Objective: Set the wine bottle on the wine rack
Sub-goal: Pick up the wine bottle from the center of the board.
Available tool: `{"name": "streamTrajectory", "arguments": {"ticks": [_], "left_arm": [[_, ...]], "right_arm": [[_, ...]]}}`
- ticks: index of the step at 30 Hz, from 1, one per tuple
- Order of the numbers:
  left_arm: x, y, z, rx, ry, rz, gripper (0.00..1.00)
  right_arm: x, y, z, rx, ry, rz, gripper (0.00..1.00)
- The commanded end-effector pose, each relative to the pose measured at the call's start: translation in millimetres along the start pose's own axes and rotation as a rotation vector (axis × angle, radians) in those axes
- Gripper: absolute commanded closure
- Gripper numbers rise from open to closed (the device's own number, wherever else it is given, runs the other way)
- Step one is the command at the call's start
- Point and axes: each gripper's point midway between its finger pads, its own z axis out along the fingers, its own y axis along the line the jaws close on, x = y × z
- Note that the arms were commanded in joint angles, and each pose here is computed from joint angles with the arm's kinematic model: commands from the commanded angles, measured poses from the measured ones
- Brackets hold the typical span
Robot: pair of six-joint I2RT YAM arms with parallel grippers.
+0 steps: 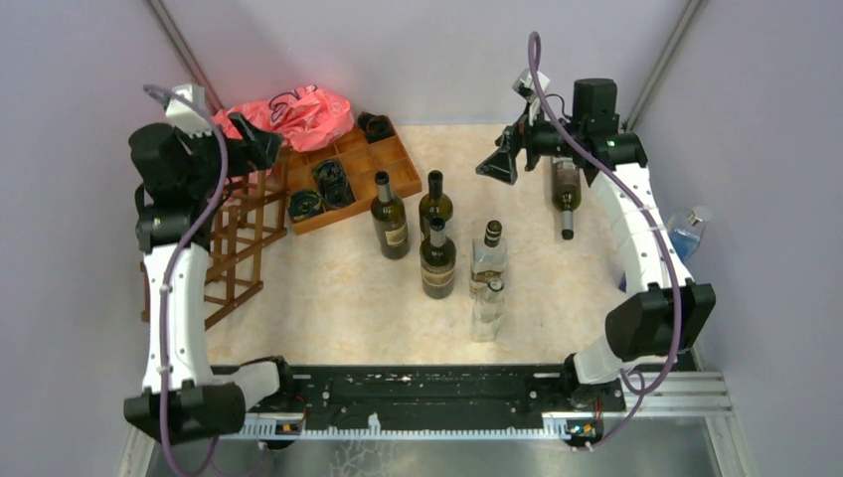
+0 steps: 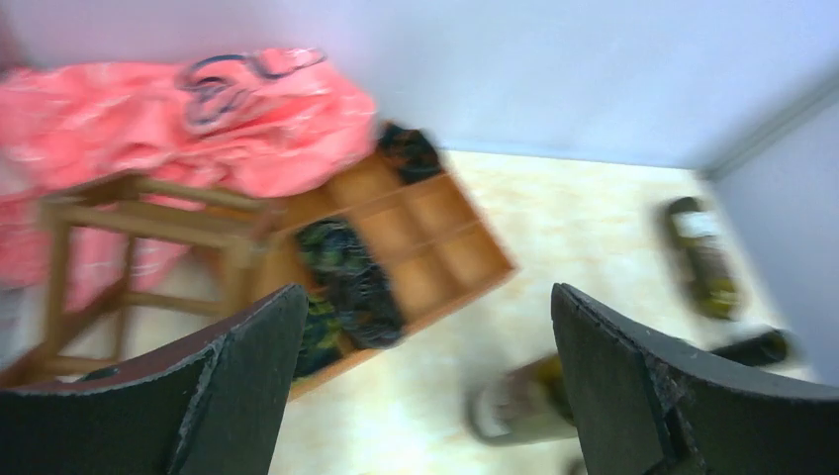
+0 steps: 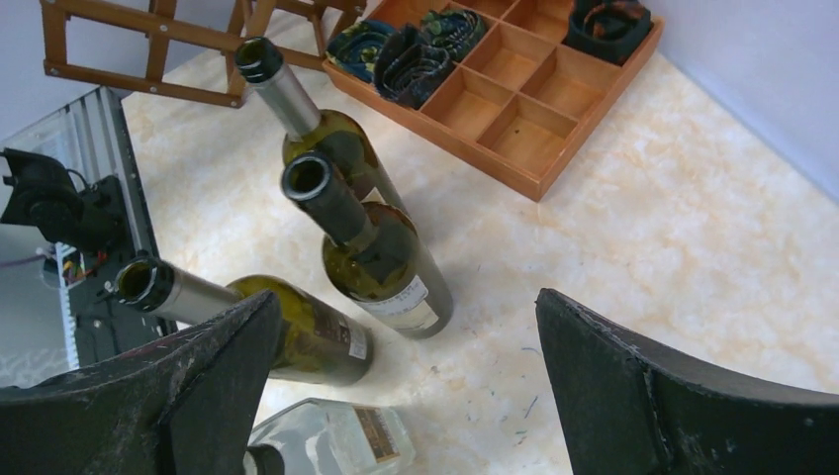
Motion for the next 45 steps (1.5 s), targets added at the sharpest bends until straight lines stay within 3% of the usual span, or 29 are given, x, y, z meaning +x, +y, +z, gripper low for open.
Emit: {"name": "streamTrajectory", "arguments": {"ticks": [1, 6, 15, 20, 22, 26, 35, 45], "left_arm": [[-4.4, -75.3, -28.4, 0.38, -0.059, -0.245, 0.02], [5.5, -105.7, -51.3, 0.556, 0.001, -0.275, 0.1], [34.8, -107.8, -56.3, 0.506, 0.084, -0.23, 0.13], [76.8, -160.2, -32.4, 0.38, 0.214, 0.063, 0.09], [85.4, -157.9, -21.8, 0.294, 0.257, 0.134, 0.08], [83.0, -166.1, -16.7, 0.358, 0.164, 0.174, 0.08], [134.7, -180.9, 4.7, 0.528, 0.098, 0.278, 0.14], [159.0, -198.4, 36.3, 0.556, 0.069, 0.346, 0.18]], "right_arm": [[-32.2, 32.1, -23.7, -0.034, -0.071, -0.206, 0.01], [-27.6, 50.5, -33.4, -0.059, -0.074, -0.237, 0.01], [-18.0, 61.0, -38.7, -0.057, -0.09, -0.252, 0.01], [-17.7, 61.8, -39.1, -0.052, -0.095, -0.232, 0.01], [-17.4, 62.7, -40.3, -0.045, -0.097, -0.231, 0.01], [-16.7, 65.6, -43.5, -0.034, -0.104, -0.241, 0.01], [-12.9, 69.8, -45.2, -0.033, -0.107, -0.23, 0.01], [-11.6, 68.4, -43.5, -0.036, -0.11, -0.221, 0.01]]}}
